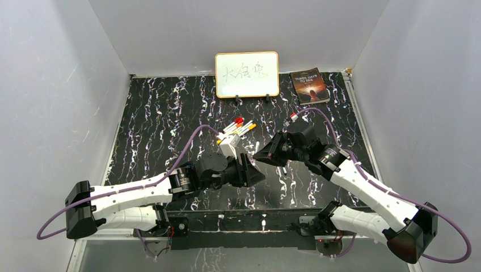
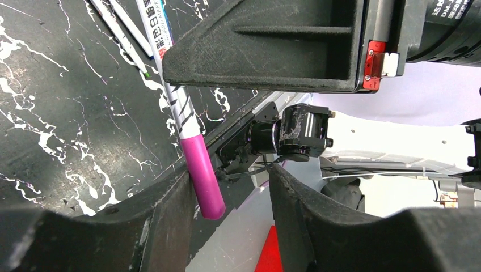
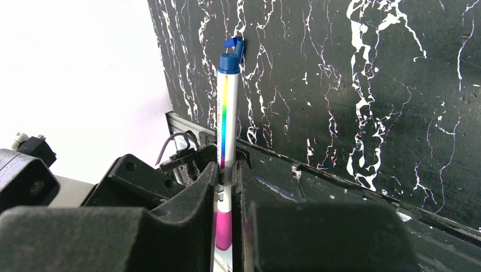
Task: Open the pen caps
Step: Open the pen cap from the pen.
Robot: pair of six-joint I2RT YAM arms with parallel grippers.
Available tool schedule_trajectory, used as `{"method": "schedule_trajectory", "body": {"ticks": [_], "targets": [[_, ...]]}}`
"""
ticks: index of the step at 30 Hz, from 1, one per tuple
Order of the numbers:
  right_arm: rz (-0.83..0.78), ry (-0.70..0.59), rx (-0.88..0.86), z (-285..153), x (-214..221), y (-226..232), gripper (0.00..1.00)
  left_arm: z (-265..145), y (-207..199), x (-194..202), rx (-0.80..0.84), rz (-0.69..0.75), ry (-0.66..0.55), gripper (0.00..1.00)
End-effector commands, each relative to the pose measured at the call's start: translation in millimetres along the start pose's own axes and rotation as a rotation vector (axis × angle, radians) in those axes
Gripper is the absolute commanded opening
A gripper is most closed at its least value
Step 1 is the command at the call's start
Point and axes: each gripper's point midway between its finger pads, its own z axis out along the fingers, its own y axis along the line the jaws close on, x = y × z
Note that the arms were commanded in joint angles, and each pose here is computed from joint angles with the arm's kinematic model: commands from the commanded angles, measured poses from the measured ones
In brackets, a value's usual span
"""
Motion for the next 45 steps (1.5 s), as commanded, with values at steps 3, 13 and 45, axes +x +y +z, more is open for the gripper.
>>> {"method": "schedule_trajectory", "body": {"ticks": [3, 13, 45], "targets": [[0.007, -0.039, -0.053, -7, -10, 20, 0.0, -4, -3, -6, 0.008, 0.009, -0.033, 0.51], [0.017, -0.032, -0.07, -8, -8, 25, 0.0, -2, 3, -5, -0.015, 0.009, -0.039, 0.5], [0.013, -0.02, -0.09, -12, -4, 31, 0.0, 3, 24, 0, -0.102, 0.005, -0.034, 0.15]]}}
